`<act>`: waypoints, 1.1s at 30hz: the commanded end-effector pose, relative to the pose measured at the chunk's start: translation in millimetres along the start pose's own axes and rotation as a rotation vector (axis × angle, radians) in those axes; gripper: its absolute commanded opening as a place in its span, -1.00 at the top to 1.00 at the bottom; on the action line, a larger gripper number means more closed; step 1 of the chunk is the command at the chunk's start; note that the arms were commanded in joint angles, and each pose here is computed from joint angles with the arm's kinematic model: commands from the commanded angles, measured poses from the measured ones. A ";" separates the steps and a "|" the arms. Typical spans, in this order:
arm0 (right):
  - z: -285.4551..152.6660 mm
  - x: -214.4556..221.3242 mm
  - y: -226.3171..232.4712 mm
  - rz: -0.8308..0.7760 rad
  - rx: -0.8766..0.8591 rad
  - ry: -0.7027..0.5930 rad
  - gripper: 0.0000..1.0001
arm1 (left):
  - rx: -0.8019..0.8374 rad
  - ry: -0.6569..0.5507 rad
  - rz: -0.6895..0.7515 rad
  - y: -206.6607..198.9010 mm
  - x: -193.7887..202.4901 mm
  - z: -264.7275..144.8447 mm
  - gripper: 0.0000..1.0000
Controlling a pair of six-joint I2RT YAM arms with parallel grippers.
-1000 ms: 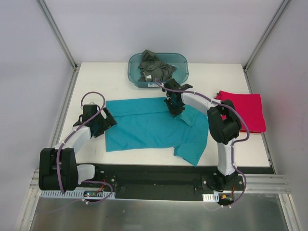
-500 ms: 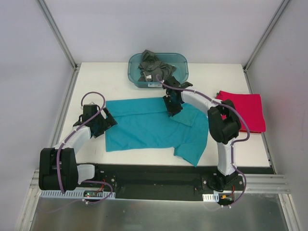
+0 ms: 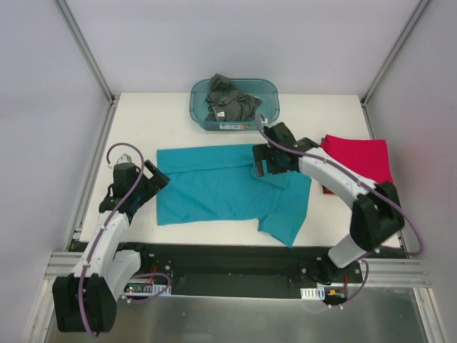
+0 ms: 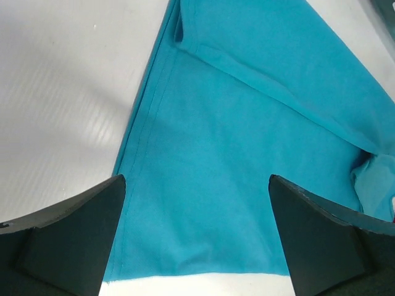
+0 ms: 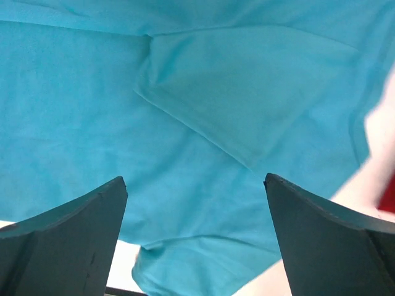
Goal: Fold and stack the t-shirts
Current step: Fold the flattened tshirt in 1/3 of the way, then grap the side of the flattened tshirt closest away from the robot with both arms
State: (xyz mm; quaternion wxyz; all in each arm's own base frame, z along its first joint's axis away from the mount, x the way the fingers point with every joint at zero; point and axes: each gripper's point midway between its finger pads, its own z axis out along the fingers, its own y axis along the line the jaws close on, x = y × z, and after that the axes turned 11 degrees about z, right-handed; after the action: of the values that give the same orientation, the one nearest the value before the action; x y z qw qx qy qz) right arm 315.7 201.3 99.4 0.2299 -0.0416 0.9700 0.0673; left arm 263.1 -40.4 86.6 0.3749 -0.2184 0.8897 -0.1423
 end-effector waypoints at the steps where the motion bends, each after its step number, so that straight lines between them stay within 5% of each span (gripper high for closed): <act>1: -30.0 0.7 -31.8 0.143 0.074 -0.189 -0.92 | -0.058 0.058 -0.133 18.9 34.4 -11.4 -0.98; 10: -28.7 38.1 -50.7 0.172 0.051 -0.204 -0.92 | -0.186 0.246 -0.241 54.1 109.9 -26.7 -0.74; 20: -23.7 39.7 -57.4 0.176 0.059 -0.185 -0.92 | -0.261 0.296 -0.296 55.7 114.4 -40.2 -0.33; 25: -17.5 39.9 -58.2 0.196 0.031 -0.151 -0.92 | -0.351 0.316 -0.262 55.7 112.1 -57.7 -0.33; 33: -5.4 40.1 -60.8 0.233 -0.004 -0.118 -0.92 | -0.433 0.349 -0.260 64.3 123.2 -58.7 -0.05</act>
State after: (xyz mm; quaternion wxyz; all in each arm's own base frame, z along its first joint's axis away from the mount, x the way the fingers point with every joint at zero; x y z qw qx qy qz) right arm 278.0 133.6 78.4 0.2750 0.0720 0.9556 0.0778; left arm 135.2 -53.2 29.2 0.1530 -0.3481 0.9218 -0.0753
